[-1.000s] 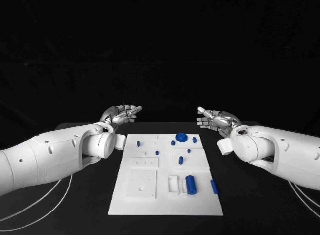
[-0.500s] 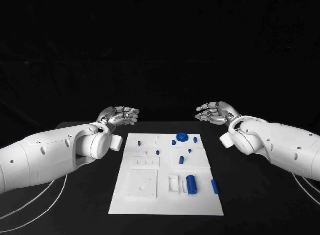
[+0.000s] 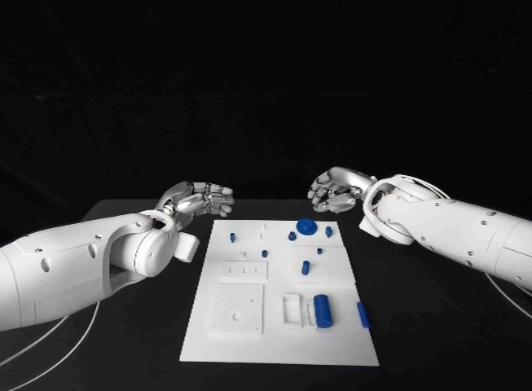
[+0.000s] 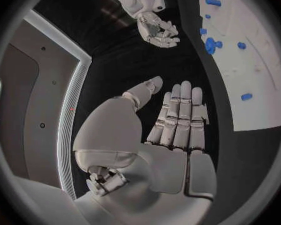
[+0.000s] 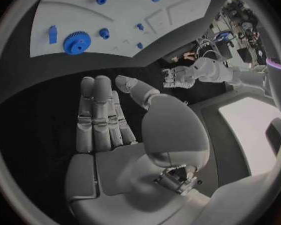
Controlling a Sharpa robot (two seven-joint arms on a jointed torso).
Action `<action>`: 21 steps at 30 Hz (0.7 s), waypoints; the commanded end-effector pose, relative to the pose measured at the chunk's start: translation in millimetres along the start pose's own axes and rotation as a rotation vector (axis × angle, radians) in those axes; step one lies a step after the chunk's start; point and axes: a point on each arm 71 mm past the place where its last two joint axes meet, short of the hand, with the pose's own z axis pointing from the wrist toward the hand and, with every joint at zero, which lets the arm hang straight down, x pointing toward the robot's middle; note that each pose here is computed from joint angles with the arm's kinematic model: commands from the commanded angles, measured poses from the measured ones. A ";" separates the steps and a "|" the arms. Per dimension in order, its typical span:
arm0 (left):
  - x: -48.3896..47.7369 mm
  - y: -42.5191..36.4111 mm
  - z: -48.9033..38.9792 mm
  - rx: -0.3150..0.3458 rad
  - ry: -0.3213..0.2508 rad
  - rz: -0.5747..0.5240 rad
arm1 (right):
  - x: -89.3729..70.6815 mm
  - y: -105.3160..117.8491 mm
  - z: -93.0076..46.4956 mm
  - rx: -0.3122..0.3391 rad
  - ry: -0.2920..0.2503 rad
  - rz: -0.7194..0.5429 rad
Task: Assemble the parts on the task board
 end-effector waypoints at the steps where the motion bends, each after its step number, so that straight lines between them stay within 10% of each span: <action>1: 10.2 -7.3 -5.1 0.024 0.054 -0.008 | 4.3 9.2 3.0 0.002 0.125 -0.213; 21: 16.6 -28.8 -16.1 0.063 0.082 -0.024 | 13.8 40.8 10.4 -0.029 0.152 -0.489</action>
